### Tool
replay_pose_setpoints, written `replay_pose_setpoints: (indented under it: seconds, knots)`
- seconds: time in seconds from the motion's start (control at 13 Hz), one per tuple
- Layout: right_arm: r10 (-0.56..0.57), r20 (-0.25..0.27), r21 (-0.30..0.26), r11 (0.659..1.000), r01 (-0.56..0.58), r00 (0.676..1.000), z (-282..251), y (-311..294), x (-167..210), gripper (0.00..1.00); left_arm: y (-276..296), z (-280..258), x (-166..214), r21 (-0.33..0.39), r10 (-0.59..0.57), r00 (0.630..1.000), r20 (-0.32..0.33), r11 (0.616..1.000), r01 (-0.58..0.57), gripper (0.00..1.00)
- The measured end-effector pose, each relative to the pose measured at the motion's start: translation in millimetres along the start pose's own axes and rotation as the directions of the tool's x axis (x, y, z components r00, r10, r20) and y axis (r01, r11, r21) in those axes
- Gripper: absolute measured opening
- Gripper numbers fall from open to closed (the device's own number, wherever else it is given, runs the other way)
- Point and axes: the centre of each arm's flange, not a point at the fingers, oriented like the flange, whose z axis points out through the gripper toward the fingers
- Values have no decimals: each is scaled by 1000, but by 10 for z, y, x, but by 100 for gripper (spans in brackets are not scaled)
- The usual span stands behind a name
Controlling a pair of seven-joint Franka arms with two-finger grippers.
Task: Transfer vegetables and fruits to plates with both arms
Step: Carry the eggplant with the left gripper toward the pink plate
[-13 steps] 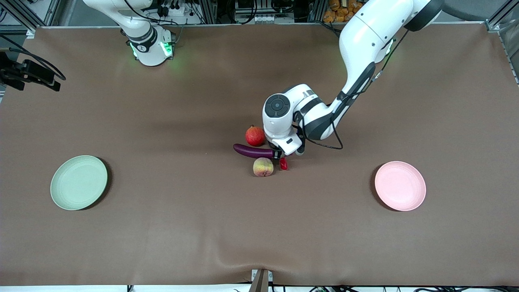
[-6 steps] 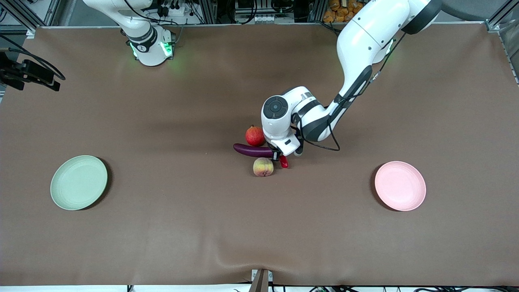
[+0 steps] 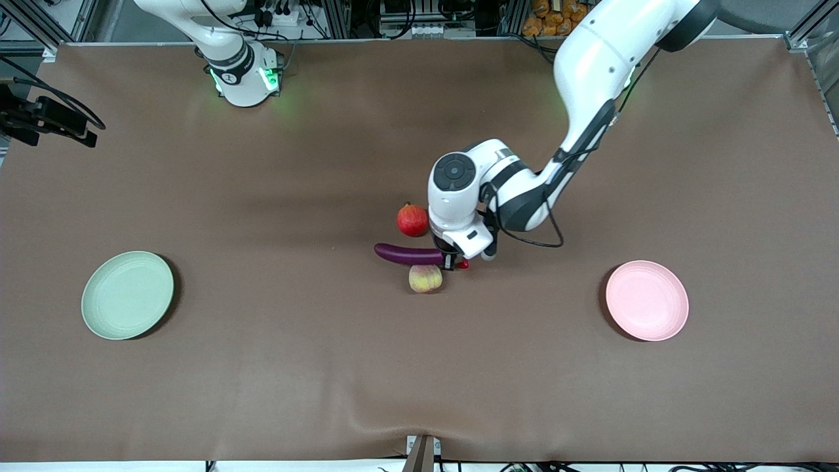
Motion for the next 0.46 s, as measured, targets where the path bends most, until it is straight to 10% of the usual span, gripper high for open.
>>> replay_pose_setpoints:
  seconds: [0.46]
  knots:
    - [8, 33, -34, 999, -7, 999, 345, 30, 332, 100, 425, -1112, 909, 50, 237, 971, 20, 970, -238, 35]
